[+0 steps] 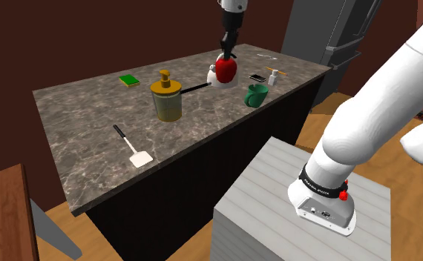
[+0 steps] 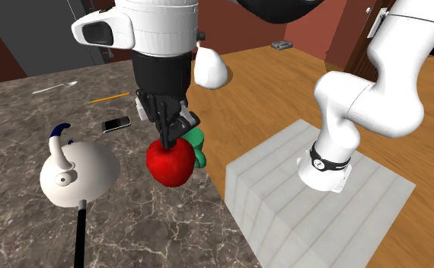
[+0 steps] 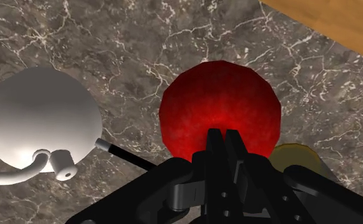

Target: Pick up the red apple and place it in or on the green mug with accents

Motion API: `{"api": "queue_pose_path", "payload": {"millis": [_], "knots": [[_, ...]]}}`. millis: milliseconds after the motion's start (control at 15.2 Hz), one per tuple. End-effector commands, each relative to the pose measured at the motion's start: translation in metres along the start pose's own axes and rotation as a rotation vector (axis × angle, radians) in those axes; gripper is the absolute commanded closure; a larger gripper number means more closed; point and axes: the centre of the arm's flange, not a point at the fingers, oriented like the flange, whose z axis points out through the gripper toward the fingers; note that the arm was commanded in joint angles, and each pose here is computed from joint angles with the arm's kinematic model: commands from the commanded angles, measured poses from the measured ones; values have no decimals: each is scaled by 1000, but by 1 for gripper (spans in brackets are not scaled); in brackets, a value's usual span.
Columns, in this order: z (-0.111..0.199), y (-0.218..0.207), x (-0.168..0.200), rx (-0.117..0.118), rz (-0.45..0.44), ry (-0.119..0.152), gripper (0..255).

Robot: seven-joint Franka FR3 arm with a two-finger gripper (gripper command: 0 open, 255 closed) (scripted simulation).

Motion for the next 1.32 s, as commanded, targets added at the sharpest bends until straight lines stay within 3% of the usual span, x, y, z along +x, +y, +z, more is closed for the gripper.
{"api": "queue_pose_path", "payload": {"millis": [0, 198, 1056, 1254], "knots": [[-12, 1, 1, 0, 0, 0, 255], [-25, 2, 2, 0, 0, 0, 255], [-95, 101, -125, 0, 0, 0, 255], [-79, 99, -126, 0, 0, 0, 255]]}}
